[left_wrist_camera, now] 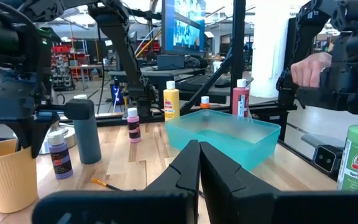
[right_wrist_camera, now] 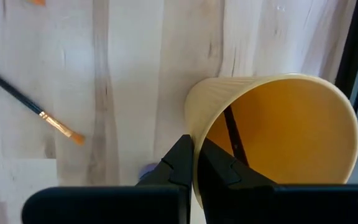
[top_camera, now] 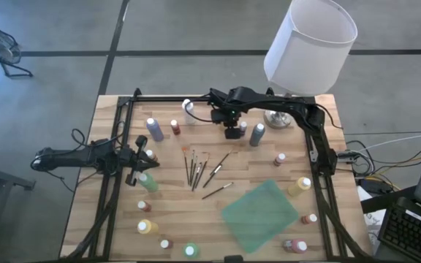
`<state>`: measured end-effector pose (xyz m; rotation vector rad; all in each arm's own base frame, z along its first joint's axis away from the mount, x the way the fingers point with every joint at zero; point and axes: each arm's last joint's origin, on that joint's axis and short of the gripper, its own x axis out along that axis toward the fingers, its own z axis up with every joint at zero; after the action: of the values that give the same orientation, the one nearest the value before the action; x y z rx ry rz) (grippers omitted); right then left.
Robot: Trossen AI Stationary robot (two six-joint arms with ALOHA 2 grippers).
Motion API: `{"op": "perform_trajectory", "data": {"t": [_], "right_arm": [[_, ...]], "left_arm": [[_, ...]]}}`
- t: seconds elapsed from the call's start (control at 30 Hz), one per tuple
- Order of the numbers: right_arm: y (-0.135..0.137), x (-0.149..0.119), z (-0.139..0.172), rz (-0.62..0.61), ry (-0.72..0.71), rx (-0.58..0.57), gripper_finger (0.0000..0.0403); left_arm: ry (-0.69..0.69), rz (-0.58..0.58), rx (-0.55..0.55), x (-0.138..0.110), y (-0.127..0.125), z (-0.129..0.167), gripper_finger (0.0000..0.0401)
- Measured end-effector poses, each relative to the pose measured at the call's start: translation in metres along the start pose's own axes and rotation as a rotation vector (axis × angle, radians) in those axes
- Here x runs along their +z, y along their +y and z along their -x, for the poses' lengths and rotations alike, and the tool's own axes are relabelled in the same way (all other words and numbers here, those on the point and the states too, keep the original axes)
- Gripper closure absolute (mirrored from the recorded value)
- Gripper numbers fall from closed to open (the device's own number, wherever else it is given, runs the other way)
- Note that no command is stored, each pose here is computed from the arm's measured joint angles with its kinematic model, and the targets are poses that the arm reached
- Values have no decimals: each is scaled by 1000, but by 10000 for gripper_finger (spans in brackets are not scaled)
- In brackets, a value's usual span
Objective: Pick & Place Paint Supplies
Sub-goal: Adjust the yellow cup
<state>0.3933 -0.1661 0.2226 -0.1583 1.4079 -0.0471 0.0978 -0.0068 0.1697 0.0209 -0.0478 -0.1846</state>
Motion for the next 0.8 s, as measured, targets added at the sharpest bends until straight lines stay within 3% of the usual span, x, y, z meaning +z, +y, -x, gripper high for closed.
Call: {"op": "perform_trajectory", "data": {"t": [0.27, 0.5, 0.8], "right_arm": [[1, -3, 4, 19, 11, 10, 394], [3, 0, 9, 20, -33, 85, 394], [3, -1, 8, 16, -26, 78, 364]], "left_arm": [[1, 0, 0, 0, 0, 0, 387], [1, 0, 0, 0, 0, 0, 387], [1, 0, 0, 0, 0, 0, 387]]}}
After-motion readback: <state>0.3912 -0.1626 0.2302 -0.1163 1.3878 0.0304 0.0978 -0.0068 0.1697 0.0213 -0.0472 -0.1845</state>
